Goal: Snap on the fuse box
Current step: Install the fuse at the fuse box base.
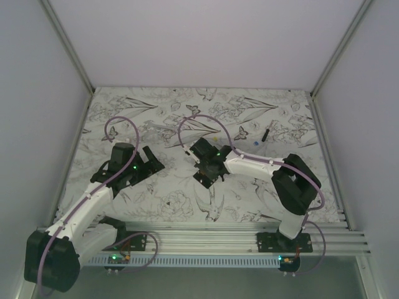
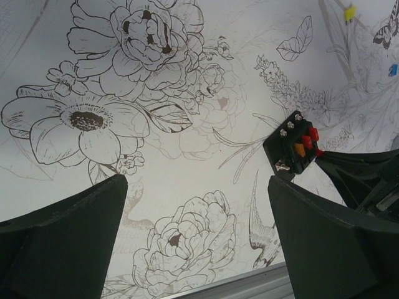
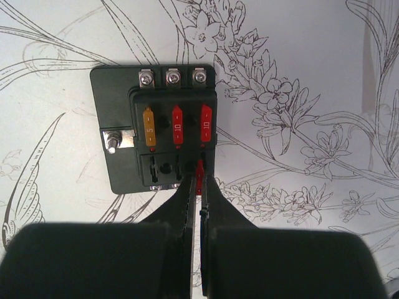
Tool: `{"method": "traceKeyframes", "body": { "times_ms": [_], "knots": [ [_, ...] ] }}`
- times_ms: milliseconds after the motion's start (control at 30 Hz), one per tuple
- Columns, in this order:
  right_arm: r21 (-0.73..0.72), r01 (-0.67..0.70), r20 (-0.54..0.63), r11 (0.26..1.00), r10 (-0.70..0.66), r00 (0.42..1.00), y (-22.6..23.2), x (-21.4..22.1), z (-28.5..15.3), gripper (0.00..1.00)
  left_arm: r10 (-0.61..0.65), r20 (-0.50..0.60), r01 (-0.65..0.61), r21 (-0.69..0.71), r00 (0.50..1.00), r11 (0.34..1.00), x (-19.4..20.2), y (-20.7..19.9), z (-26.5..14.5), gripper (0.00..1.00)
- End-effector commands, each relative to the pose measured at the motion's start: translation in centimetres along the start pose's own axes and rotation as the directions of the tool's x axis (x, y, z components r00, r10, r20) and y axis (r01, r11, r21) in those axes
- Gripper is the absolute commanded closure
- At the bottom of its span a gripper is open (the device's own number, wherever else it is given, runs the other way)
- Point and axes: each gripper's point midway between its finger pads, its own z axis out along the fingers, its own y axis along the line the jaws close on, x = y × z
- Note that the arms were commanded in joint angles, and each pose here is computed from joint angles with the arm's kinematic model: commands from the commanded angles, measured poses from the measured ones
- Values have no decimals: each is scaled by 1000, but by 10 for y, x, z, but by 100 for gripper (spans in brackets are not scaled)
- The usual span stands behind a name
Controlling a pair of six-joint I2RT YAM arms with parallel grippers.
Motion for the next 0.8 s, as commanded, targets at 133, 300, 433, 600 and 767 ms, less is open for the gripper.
{"method": "traceKeyframes", "body": {
  "times_ms": [133,300,433,600,767],
  "knots": [
    [-55,-12,-120,998,5,993,14,29,11,100,-22,-20,22,6,1000,1000,3,-1,-4,0],
    [-49,-20,-59,999,17,998,8,10,-4,100,-21,-19,21,12,1000,1000,4,-1,-5,0],
    [-46,-43,-60,998,40,997,6,11,-4,100,-20,-25,20,17,999,1000,5,-2,-5,0],
    [-73,-87,-55,994,84,995,4,18,0,100,-14,-38,15,25,999,1000,7,-4,-5,0],
    [-151,-147,-63,977,139,988,-1,27,4,100,-12,-42,13,31,999,999,7,-5,-5,0]
  ]
}}
